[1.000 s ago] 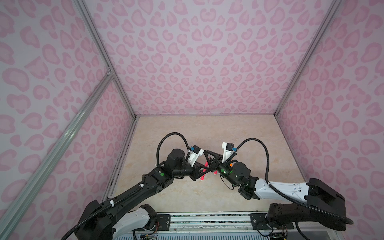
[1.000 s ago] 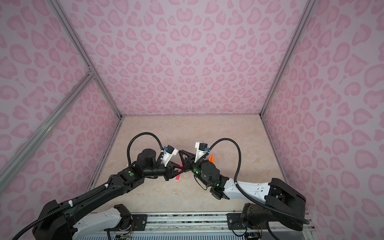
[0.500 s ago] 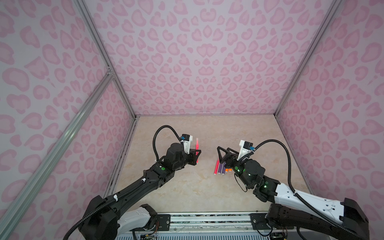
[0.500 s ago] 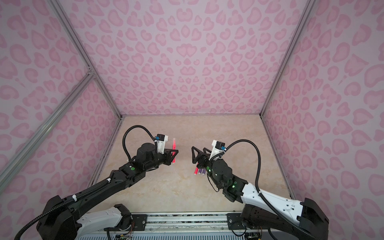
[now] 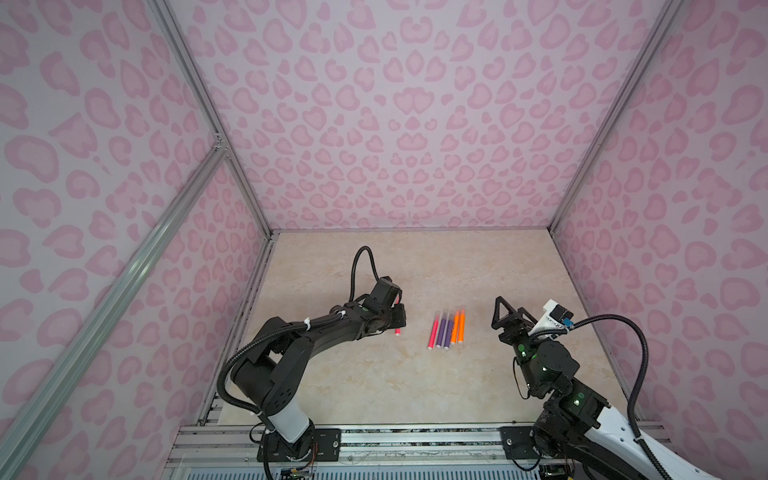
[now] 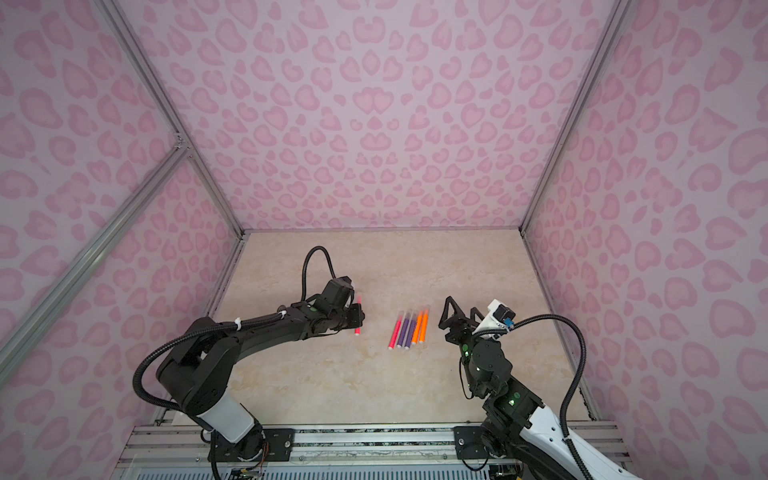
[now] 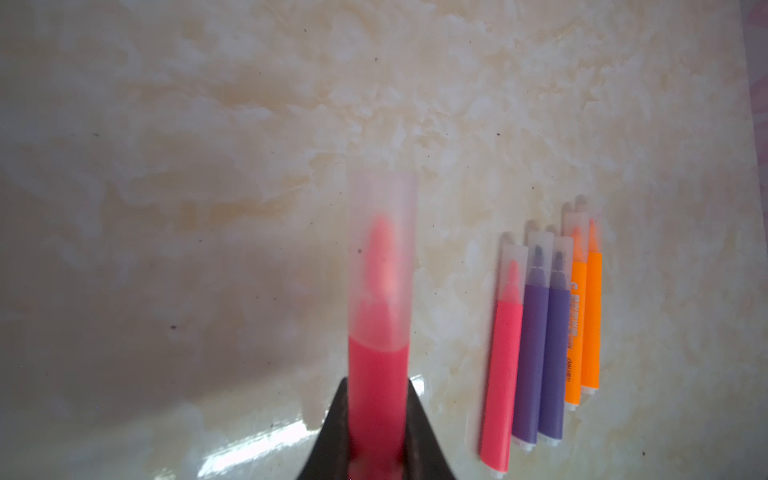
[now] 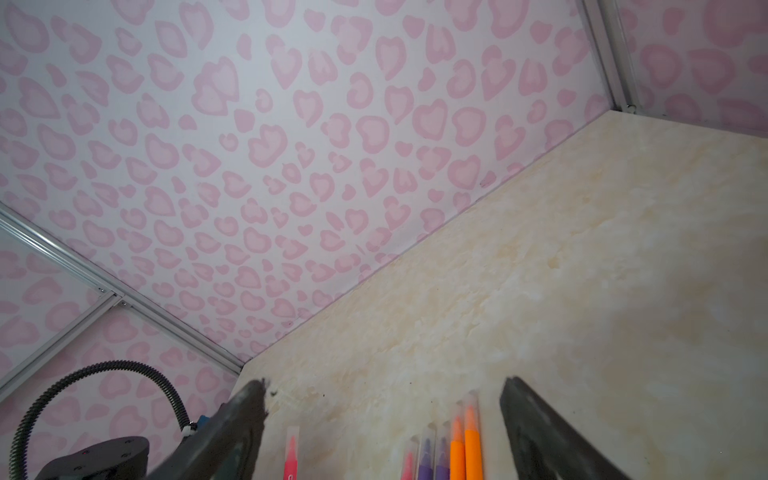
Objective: Insert the pens into the pen caps
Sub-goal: 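Lower the capped pink marker beside the other markers with the left gripper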
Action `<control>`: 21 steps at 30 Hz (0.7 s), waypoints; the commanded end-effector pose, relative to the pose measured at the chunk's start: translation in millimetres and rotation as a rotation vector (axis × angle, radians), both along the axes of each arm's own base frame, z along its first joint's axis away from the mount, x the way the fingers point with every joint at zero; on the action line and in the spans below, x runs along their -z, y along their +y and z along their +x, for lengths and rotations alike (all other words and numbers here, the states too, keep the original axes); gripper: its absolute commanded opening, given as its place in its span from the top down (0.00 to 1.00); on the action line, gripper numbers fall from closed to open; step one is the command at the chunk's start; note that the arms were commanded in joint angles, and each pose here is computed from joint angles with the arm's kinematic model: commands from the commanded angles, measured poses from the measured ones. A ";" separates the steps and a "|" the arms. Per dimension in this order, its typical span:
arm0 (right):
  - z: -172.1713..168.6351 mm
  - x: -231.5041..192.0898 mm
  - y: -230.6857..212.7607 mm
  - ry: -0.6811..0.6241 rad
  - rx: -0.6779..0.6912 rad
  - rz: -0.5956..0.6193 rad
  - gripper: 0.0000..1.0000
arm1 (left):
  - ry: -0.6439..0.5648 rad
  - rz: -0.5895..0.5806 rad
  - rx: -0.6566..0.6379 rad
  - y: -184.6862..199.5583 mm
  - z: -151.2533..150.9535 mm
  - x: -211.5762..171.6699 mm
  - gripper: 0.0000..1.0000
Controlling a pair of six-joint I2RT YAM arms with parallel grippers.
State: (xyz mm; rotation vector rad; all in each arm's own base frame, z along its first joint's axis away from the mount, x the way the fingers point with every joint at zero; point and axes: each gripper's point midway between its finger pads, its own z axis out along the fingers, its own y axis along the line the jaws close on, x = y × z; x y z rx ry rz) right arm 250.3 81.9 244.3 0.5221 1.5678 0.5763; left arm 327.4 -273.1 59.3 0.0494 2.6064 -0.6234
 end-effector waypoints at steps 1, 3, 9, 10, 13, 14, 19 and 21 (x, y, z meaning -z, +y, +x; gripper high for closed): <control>-2.3 4.2 -8.4 0.005 0.030 -0.023 0.11 | 0.076 -0.060 0.121 -28.5 -10.6 8.6 0.97; -2.8 4.4 -9.8 0.009 0.030 -0.024 0.11 | 0.096 -0.063 0.164 -41.1 -15.6 14.5 0.97; -1.6 2.7 -4.4 0.015 0.004 -0.032 0.12 | 0.137 -0.023 0.280 -68.6 -28.1 23.8 0.97; -1.2 3.0 -3.9 0.019 0.003 -0.036 0.12 | 0.145 -0.015 0.284 -69.8 -29.1 26.6 0.97; 0.1 2.8 -1.3 0.028 -0.007 -0.044 0.12 | 0.164 0.009 0.279 -68.7 -28.9 34.1 0.97; 0.3 3.1 -0.6 0.031 -0.010 -0.047 0.13 | 0.171 0.019 0.280 -67.9 -28.6 36.6 0.97; 0.3 2.3 -1.0 0.033 -0.010 -0.053 0.13 | 0.185 0.030 0.289 -68.8 -28.8 41.1 0.97; 0.1 2.4 -0.2 0.035 -0.016 -0.054 0.13 | 0.188 0.030 0.299 -70.3 -28.7 41.0 0.95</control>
